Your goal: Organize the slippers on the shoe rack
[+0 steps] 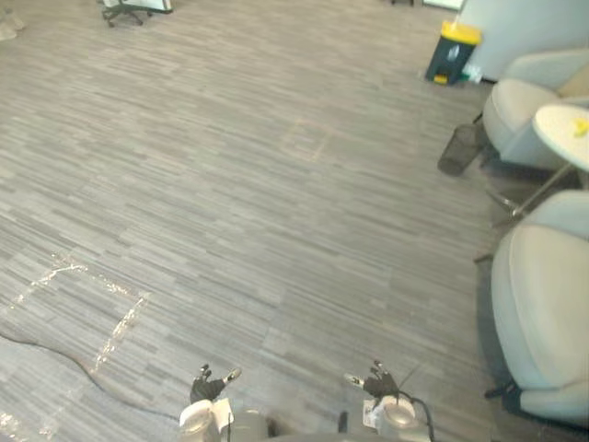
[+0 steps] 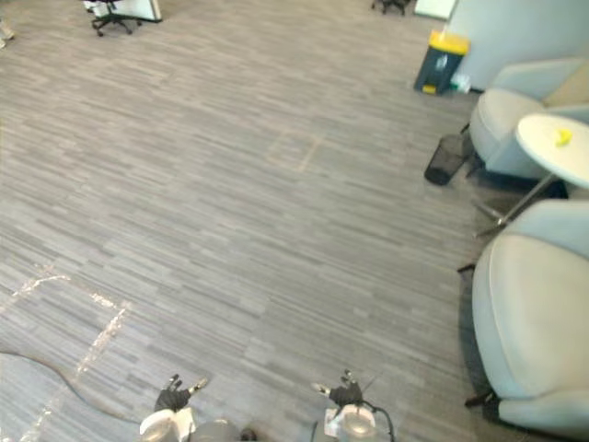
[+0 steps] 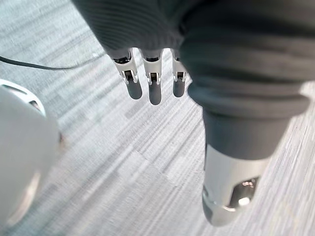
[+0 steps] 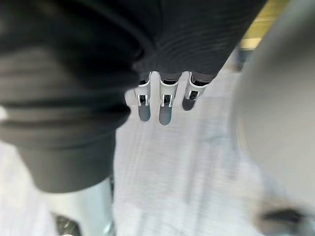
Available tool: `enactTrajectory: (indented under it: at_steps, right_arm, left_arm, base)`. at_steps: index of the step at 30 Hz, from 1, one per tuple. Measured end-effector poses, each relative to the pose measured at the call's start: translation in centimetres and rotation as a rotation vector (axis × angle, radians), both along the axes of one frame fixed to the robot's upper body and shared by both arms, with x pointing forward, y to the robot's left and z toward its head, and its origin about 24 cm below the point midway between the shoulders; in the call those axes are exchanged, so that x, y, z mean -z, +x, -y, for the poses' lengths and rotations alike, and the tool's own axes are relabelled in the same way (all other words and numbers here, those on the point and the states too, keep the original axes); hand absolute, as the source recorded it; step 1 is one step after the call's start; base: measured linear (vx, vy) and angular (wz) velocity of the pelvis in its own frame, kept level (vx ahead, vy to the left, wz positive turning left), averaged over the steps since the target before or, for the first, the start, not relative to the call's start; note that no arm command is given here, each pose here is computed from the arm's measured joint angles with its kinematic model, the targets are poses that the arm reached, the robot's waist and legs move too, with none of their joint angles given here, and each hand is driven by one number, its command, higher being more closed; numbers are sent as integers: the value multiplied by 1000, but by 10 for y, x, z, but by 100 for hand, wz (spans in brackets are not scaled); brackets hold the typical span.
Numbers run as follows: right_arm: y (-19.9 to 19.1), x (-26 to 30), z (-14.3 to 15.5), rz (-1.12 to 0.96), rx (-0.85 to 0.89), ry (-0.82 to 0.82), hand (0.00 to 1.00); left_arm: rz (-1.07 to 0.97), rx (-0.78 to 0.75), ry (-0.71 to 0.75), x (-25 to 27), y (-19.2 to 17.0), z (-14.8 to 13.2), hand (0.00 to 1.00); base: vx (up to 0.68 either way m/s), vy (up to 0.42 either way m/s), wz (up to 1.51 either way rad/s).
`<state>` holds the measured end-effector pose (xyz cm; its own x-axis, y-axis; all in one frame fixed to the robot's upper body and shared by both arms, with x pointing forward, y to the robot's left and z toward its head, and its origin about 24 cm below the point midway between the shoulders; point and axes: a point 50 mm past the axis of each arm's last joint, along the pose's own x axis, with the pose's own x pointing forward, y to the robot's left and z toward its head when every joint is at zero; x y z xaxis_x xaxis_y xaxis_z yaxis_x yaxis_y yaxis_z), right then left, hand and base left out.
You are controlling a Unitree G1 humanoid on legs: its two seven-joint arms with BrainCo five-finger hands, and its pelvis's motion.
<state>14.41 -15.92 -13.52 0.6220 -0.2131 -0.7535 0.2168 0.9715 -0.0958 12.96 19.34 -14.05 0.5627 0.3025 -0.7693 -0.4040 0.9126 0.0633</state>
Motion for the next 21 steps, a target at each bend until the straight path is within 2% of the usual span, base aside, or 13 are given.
enactTrajectory:
  at_steps: [6,7,10,12,16,21]
  right_arm:
    - [3,-2,14,16,52,-14,0]
    - [6,-3,22,17,54,-37,0]
    - [7,-4,25,19,57,-42,0]
    - [5,-2,19,5,43,-31,0]
    - [8,1,-3,-16,-33,4,0]
    - [7,1,-4,-27,-49,-7,0]
  left_arm:
    - [-26,54,-36,4,6,16,0]
    - [-33,74,-63,6,5,28,0]
    - [-18,95,-56,4,12,29,0]
    - [-25,69,-45,5,3,23,0]
    - [60,35,-12,-7,12,12,0]
    - [97,6,-3,-11,13,7,0]
  base:
    - [592,-100,71]
    - [583,-137,56]
    - [879,-215,32]
    - [769,-111,-44]
    - [582,8,-72]
    - [623,212,-72]
